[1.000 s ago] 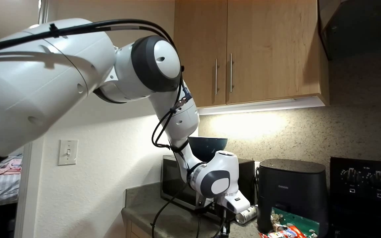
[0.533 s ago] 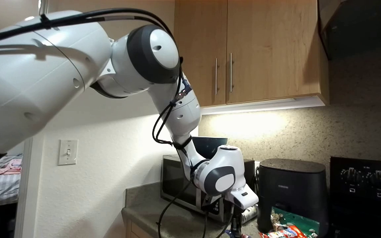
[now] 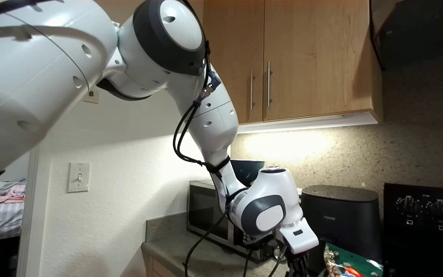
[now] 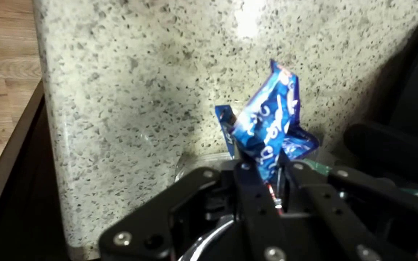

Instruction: Pick up the sachets from the countertop and put them in the plastic bowl.

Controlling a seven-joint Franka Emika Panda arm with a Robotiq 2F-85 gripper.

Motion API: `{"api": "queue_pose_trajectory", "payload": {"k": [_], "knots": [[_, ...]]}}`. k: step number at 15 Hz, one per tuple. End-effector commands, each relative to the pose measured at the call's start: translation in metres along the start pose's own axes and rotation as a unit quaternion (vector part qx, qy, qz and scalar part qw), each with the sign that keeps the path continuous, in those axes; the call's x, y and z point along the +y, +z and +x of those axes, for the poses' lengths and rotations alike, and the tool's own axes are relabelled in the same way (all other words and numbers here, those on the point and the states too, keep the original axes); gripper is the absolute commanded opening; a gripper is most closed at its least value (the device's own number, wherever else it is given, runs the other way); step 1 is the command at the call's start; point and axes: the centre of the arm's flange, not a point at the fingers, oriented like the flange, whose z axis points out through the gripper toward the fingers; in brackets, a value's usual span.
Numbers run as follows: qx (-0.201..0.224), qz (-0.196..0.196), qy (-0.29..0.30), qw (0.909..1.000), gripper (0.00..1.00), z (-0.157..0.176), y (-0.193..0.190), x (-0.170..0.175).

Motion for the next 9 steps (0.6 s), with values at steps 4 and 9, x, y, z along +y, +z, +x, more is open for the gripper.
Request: {"api": "queue_pose_trajectory", "payload": {"k": [4, 9], "knots": [[0.001, 0.008, 0.016, 0.9998, 0.04, 0.001, -0.009, 0.006], [-0.029, 0.000, -0.027, 0.9992, 0.04, -0.038, 0.008, -0.023]]}}
